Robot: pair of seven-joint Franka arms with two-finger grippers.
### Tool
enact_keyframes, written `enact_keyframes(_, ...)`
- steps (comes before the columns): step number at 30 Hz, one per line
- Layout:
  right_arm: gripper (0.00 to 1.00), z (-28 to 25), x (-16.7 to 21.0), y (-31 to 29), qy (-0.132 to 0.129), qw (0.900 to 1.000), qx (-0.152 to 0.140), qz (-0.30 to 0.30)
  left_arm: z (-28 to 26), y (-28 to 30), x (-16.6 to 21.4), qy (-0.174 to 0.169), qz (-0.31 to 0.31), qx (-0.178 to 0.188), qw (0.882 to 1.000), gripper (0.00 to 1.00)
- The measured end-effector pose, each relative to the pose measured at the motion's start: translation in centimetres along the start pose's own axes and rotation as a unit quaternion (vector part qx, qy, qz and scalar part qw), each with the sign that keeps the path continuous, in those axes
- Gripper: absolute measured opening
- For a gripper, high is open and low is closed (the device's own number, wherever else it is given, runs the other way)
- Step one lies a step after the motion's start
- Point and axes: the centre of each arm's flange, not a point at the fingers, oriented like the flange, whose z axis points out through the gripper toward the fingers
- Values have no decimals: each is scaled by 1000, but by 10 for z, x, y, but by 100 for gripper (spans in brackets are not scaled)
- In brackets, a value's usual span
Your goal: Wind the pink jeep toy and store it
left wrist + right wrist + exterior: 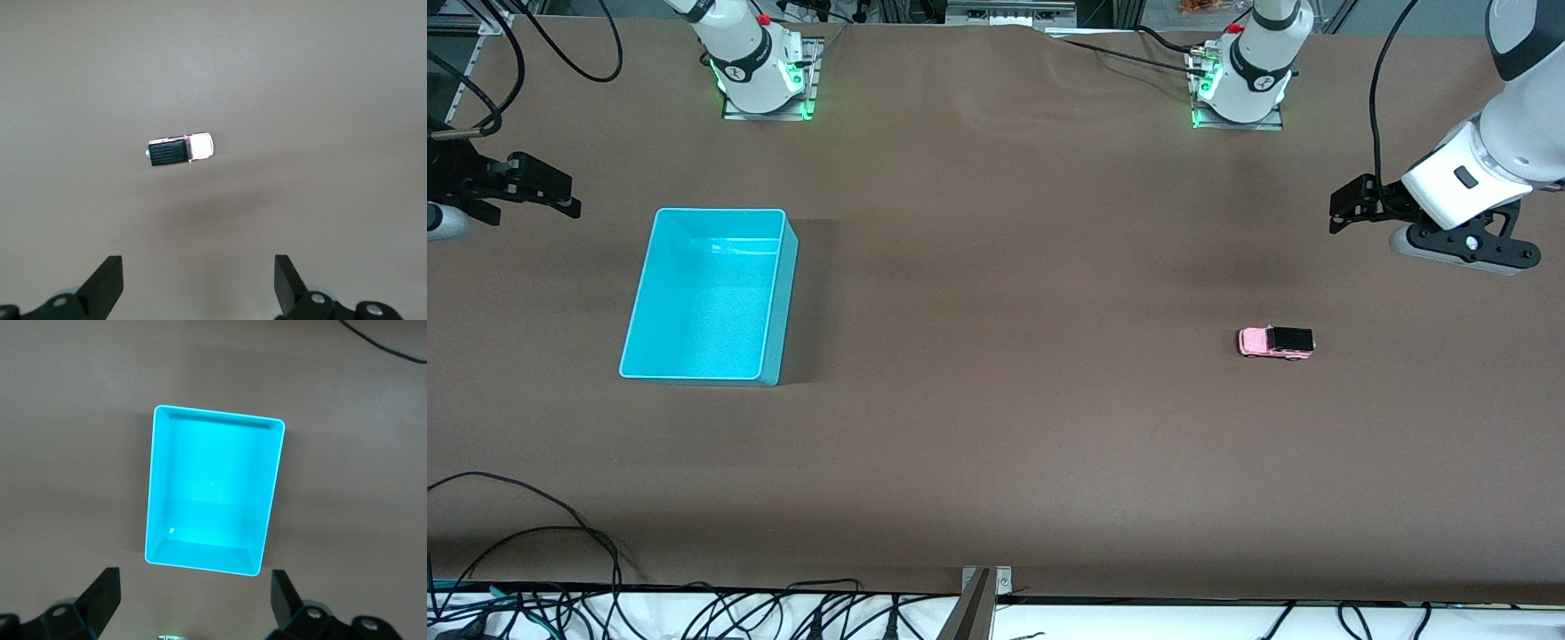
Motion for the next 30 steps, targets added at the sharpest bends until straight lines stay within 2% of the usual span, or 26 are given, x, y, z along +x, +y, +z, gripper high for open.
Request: enact_keyframes(30, 100, 0, 0, 0, 0, 1000, 0, 0, -4, 0, 1, 4, 1, 0, 1000, 100)
